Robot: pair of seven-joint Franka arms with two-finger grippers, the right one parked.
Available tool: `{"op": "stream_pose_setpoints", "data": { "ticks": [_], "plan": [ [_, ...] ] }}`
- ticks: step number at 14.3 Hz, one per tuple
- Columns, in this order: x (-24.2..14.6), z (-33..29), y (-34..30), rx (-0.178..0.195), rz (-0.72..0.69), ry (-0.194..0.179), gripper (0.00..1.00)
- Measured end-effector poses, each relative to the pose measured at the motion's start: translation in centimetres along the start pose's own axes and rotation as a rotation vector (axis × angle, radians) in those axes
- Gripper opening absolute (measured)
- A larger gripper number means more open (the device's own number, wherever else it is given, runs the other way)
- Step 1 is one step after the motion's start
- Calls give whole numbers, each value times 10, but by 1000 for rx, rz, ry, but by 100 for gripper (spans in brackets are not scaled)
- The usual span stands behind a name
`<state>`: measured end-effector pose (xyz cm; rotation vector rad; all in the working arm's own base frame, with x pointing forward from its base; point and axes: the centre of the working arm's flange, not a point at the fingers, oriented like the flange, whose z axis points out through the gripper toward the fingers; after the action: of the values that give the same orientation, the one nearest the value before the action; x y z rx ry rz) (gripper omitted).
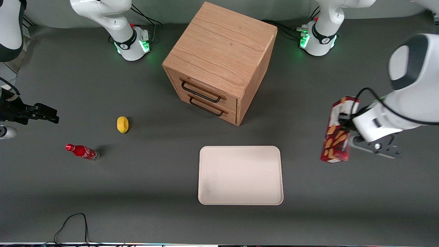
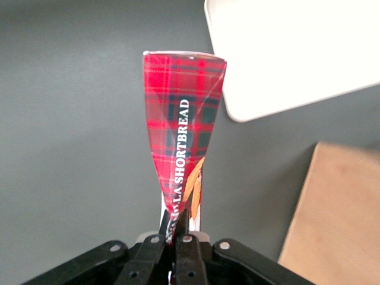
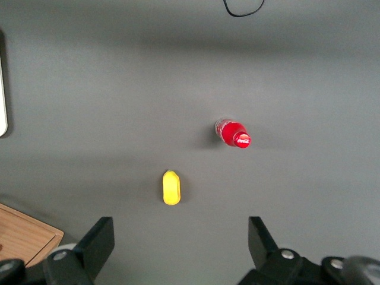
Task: Place red cookie box on tray
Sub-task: 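Carry the upright box with the left gripper over the white tray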
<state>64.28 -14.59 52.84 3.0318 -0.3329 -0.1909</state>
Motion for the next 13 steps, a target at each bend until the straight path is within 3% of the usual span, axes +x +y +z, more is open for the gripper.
{"op": "stream_pose_setpoints", "data": {
  "ticks": [6,10,13],
  "plan": [
    [90,112,82,-49,-214,93,3],
    [121,207,93,-54,-263,100,3],
    [130,240,88,-55,-274,108,3]
  ]
}}
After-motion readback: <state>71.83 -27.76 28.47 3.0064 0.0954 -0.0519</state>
